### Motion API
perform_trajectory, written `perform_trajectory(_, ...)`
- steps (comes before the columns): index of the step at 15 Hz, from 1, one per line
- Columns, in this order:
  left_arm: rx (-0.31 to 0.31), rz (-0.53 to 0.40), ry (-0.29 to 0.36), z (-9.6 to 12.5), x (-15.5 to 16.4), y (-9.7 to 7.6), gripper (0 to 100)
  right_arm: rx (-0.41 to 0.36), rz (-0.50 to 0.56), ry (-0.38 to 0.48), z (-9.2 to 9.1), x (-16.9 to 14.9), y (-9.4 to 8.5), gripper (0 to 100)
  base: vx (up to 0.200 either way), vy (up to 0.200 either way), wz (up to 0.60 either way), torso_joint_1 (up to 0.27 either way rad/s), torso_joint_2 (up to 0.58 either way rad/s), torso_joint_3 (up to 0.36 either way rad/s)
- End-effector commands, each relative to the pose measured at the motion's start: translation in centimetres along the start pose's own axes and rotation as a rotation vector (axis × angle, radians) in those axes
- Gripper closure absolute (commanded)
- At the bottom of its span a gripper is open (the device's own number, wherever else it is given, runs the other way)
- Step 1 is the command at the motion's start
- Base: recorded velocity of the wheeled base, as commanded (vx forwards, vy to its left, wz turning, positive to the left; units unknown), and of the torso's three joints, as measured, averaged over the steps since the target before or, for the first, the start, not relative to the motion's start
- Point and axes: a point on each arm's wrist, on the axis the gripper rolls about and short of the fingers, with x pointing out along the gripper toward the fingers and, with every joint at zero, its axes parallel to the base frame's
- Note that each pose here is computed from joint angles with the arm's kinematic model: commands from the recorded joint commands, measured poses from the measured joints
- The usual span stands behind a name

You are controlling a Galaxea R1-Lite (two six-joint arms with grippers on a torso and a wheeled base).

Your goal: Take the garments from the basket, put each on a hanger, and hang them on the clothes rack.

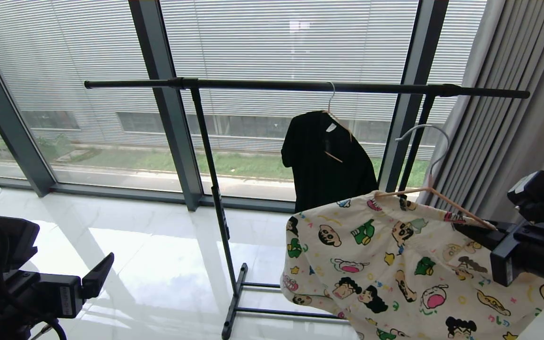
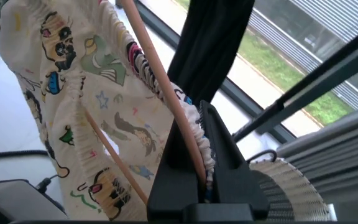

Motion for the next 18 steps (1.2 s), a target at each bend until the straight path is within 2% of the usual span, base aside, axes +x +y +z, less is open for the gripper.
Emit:
perform_trajectory(1,-0.011,0.023,-0.018,0.4,-0.1,0.3,0,0.013,-0.066,0.018,-0.9,-1.2,-0.4,100,0.000,0.000,0.00,0.000,0.00,0.000)
perform_trajectory(6,-0.010,0.026,-0.019,0.4,-0.2,0.3,0,0.035,-0.149,0.049,-1.9,-2.3,-1.3,100,0.000,0.000,0.00,0.000,0.00,0.000)
perform_trajectory(13,-0.014,0.047,-0.016,0.6,0.0,0.4,0,0.106,-0.228,0.198,-3.6,-5.5,-1.5,100,0.000,0.000,0.00,0.000,0.00,0.000)
perform_trajectory(15,-0.009,0.089,0.008,0.5,0.4,0.3,0,0.139,-0.364,0.283,-4.3,-6.0,-2.1,100,0.000,0.000,0.00,0.000,0.00,0.000)
perform_trajectory(17,-0.006,0.087,0.005,0.6,0.4,0.3,0,0.194,-0.384,0.277,-4.1,-5.8,-2.3,100,0.000,0.000,0.00,0.000,0.00,0.000)
perform_trajectory(18,-0.002,0.084,0.004,0.7,0.4,0.2,0,0.197,-0.386,0.280,-3.9,-5.5,-2.5,100,0.000,0.000,0.00,0.000,0.00,0.000)
